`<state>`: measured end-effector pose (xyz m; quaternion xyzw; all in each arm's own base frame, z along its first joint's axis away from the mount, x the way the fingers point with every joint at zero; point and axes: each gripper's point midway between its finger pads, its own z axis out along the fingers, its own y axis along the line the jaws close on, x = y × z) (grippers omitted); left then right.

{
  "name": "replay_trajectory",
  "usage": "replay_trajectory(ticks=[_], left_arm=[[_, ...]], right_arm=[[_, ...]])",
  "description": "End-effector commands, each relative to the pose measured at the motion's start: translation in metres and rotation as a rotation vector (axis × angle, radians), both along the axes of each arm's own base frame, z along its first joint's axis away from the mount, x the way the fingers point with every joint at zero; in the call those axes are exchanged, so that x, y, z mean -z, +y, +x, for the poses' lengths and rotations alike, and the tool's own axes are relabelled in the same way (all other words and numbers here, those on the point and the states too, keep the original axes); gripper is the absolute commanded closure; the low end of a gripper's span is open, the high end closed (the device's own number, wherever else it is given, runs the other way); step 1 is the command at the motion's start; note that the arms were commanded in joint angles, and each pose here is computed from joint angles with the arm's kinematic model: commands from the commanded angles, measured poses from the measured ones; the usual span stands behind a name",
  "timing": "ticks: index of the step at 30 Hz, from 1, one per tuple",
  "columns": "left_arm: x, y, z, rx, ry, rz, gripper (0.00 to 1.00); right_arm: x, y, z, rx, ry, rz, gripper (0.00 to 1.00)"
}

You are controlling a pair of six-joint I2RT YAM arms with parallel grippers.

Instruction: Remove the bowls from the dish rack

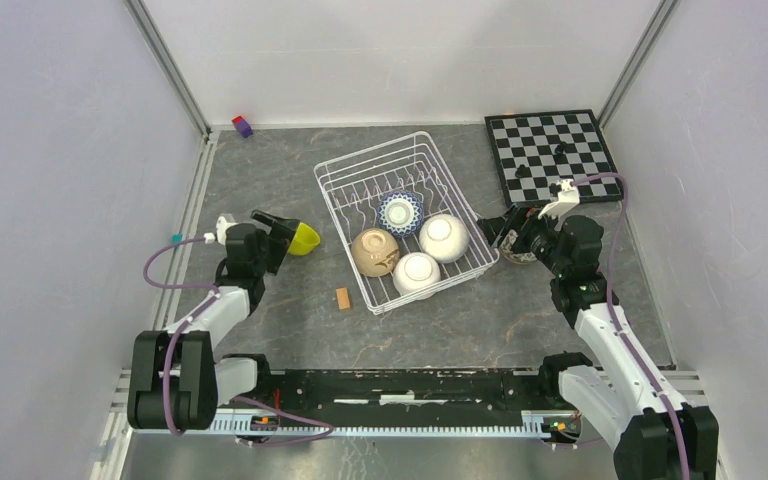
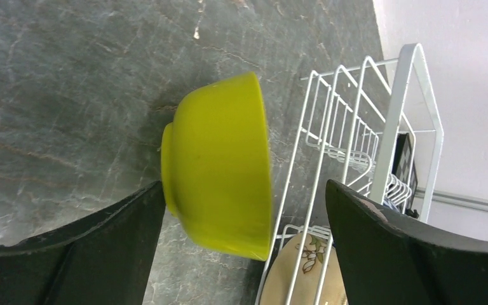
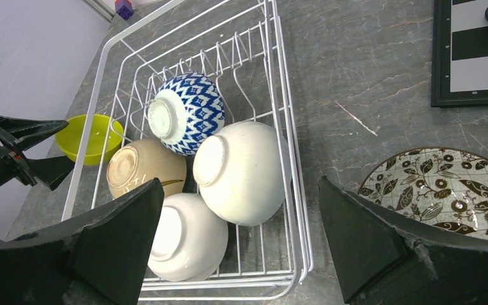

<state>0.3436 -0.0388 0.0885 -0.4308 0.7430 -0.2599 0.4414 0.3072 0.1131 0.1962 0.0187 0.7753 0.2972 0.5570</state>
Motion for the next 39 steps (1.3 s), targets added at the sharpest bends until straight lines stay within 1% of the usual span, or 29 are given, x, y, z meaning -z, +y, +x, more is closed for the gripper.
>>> replay_trajectory(ticks=[1, 5, 6, 9, 15, 19, 21, 22, 23, 25, 30, 32, 33, 34, 37, 39], left_arm=[[-0.006, 0.013, -0.004, -0.06, 0.011, 0.036, 0.0], [-0.001, 0.024, -0.013, -0.112, 0.098, 0.07, 0.02], [0.0, 0.027, -0.016, -0.124, 0.124, 0.08, 0.04], [0.007, 0.034, -0.025, -0.16, 0.192, 0.102, 0.13], [0.01, 0.039, -0.033, -0.185, 0.206, 0.117, 0.27], [0.011, 0.04, -0.035, -0.191, 0.211, 0.117, 0.31], [0.005, 0.04, -0.034, -0.182, 0.203, 0.124, 0.39], [0.0, 0.04, -0.034, -0.175, 0.191, 0.138, 0.4], [-0.009, 0.041, -0.033, -0.172, 0.164, 0.147, 0.4], [-0.024, 0.044, -0.032, -0.176, 0.112, 0.174, 0.36], [-0.066, 0.051, -0.034, -0.15, -0.003, 0.272, 0.23], [-0.084, 0.056, -0.037, -0.157, -0.039, 0.317, 0.14], [-0.091, 0.057, -0.039, -0.163, -0.058, 0.324, 0.05], [-0.096, 0.057, -0.041, -0.165, -0.076, 0.32, 0.01], [-0.108, 0.051, -0.043, -0.148, -0.144, 0.295, 0.0], [-0.112, 0.05, -0.046, -0.145, -0.164, 0.286, 0.0]], right_arm=[[-0.008, 0.0, 0.002, -0.004, -0.039, -0.014, 0.02], [-0.008, -0.001, 0.002, 0.0, -0.039, -0.013, 0.02], [-0.008, 0.0, 0.002, -0.001, -0.038, -0.011, 0.02], [-0.007, 0.0, 0.002, -0.001, -0.035, -0.006, 0.02], [-0.009, 0.001, 0.002, -0.003, -0.038, -0.002, 0.02], [-0.007, 0.0, 0.0, 0.0, -0.034, -0.005, 0.02], [-0.007, 0.0, 0.0, 0.001, -0.035, -0.004, 0.02], [-0.006, 0.0, -0.001, 0.001, -0.034, -0.005, 0.02], [-0.007, -0.001, -0.001, 0.001, -0.036, -0.007, 0.02], [-0.007, -0.002, 0.0, 0.006, -0.037, -0.013, 0.02], [-0.012, -0.006, 0.003, 0.025, -0.049, -0.046, 0.02], [-0.013, -0.01, 0.004, 0.039, -0.049, -0.073, 0.02], [-0.014, -0.012, 0.005, 0.045, -0.05, -0.083, 0.02], [-0.016, -0.013, 0.006, 0.049, -0.052, -0.089, 0.02], [-0.019, -0.013, 0.007, 0.054, -0.059, -0.082, 0.02], [-0.021, -0.012, 0.007, 0.055, -0.065, -0.072, 0.02]])
